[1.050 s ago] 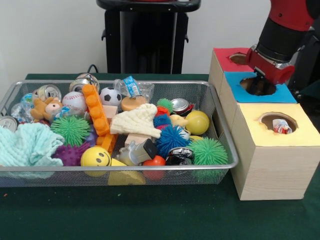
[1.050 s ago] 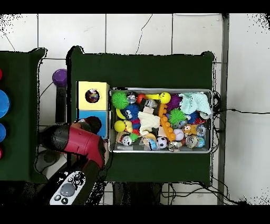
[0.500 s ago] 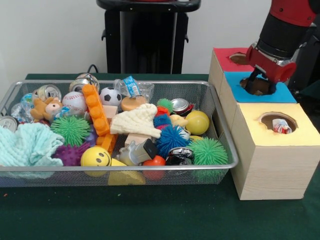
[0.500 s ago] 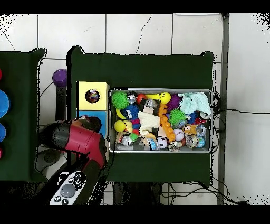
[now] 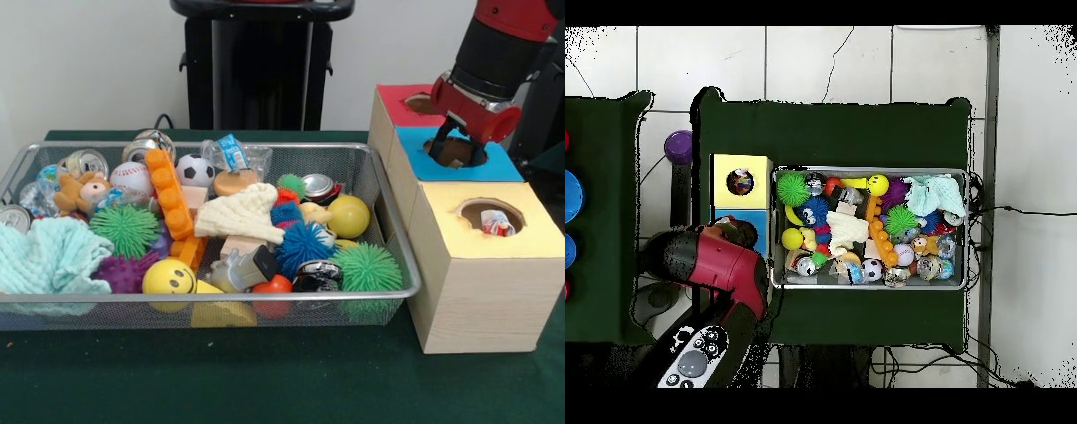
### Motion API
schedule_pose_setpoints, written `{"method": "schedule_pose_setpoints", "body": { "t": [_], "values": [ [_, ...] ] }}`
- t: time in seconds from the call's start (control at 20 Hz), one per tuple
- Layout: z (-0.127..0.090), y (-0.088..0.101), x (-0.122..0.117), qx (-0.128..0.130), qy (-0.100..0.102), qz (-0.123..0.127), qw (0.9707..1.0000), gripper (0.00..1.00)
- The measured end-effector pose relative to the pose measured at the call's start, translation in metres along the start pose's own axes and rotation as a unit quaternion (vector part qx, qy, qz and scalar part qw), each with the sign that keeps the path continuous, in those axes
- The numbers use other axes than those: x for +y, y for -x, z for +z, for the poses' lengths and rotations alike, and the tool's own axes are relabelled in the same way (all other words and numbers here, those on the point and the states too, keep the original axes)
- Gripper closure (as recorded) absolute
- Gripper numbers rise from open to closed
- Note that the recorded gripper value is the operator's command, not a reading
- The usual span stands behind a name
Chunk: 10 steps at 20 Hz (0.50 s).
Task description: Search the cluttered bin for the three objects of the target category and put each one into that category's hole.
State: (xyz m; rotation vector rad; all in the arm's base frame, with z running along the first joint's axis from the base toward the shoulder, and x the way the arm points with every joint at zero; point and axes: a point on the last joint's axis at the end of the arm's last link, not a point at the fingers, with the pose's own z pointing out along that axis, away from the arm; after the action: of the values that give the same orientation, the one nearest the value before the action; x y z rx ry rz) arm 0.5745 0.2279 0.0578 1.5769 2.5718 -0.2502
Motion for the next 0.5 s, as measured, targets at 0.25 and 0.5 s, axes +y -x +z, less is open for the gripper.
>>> {"method": "schedule_pose_setpoints", "body": {
  "t": [0.25, 0.5],
  "values": [
    [0.0002, 0.0015, -0.0004, 0.001, 0.000, 0.002, 1.0000, 0.00],
    [0.0010, 0.0040, -0.0013, 0.002, -0.001, 0.004, 1.0000, 0.00]
  ]
}}
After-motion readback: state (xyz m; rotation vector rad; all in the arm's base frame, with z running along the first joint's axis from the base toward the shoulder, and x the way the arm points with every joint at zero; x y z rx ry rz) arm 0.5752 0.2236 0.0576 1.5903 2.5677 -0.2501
